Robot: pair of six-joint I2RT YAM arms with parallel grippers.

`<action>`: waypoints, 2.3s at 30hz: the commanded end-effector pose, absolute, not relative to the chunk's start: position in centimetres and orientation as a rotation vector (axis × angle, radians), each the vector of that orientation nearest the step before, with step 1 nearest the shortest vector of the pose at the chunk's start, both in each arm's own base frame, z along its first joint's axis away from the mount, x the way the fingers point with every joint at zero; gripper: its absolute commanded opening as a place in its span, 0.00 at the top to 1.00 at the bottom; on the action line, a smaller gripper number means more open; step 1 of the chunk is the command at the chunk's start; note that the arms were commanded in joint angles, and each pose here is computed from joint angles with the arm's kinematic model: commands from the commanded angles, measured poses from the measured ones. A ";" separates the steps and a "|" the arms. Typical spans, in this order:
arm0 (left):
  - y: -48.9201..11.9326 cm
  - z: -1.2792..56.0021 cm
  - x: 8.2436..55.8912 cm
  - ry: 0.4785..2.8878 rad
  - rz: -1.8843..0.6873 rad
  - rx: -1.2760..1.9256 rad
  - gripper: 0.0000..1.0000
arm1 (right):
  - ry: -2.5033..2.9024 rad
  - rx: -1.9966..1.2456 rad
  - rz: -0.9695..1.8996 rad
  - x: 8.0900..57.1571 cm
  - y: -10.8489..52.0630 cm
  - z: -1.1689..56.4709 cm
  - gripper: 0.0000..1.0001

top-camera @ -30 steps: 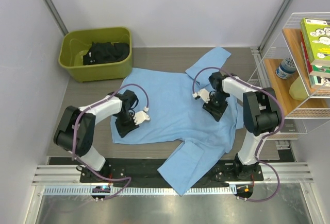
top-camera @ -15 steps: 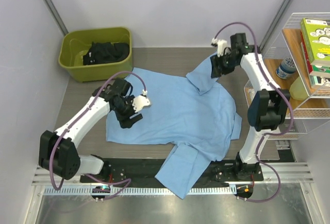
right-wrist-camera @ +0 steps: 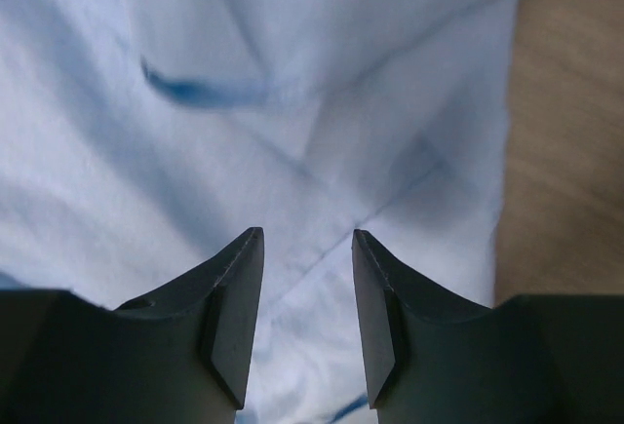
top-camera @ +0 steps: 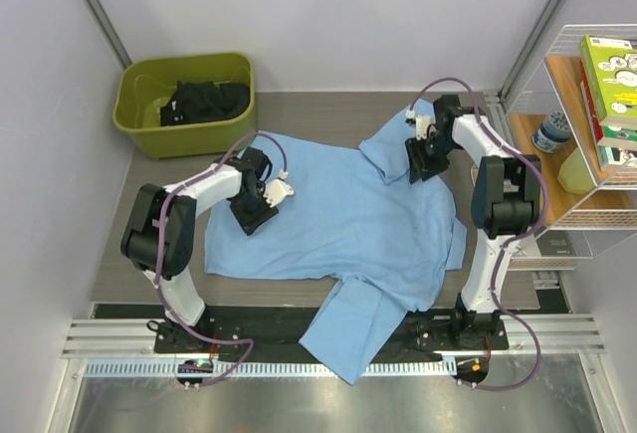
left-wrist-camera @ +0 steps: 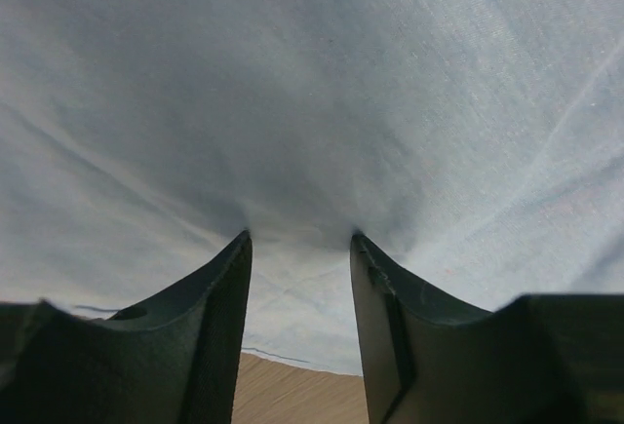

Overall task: Fold and stack the long sleeve shirts
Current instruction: Flatten the shirt out

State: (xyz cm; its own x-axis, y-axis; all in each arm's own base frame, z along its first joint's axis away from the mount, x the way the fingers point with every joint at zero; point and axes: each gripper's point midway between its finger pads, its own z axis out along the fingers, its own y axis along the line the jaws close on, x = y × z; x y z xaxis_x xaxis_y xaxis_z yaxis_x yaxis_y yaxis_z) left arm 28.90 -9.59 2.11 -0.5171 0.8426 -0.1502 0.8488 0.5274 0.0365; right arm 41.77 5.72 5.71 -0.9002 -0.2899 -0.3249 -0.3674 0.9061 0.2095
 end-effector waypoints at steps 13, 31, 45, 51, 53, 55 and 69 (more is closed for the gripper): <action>-11.5 1.6 17.3 2.766 -0.171 1.723 0.63 | 2.895 -0.864 0.114 35.2 -1.0 1.8 0.56; -15.0 9.4 21.1 2.507 -0.335 1.530 0.26 | 2.550 -0.357 0.398 47.0 5.2 11.3 0.45; -15.5 22.7 29.7 2.246 -0.260 0.941 0.00 | 2.545 -0.023 0.382 53.0 5.0 5.6 0.44; -13.7 22.9 30.5 2.262 -0.170 0.909 0.00 | 2.531 0.026 0.455 54.4 6.0 3.4 0.44; -13.2 22.3 30.4 2.277 -0.146 0.938 0.00 | 2.532 0.031 0.497 55.2 6.5 2.3 0.49; -12.5 21.3 30.3 2.300 -0.110 0.961 0.00 | 2.526 0.055 0.545 56.2 7.1 1.6 0.60; -11.8 14.2 29.2 2.418 -0.113 1.085 0.02 | 2.027 -0.101 0.635 60.7 9.1 21.1 0.99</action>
State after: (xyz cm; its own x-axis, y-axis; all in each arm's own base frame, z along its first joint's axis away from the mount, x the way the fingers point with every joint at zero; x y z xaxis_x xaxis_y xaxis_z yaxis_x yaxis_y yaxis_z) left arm 28.26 -11.56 14.81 -0.5836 0.6809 -0.4425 0.7182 0.6871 0.1099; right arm 58.79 8.16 5.66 -0.7849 0.1518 -0.6007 -0.1623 0.8853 0.4359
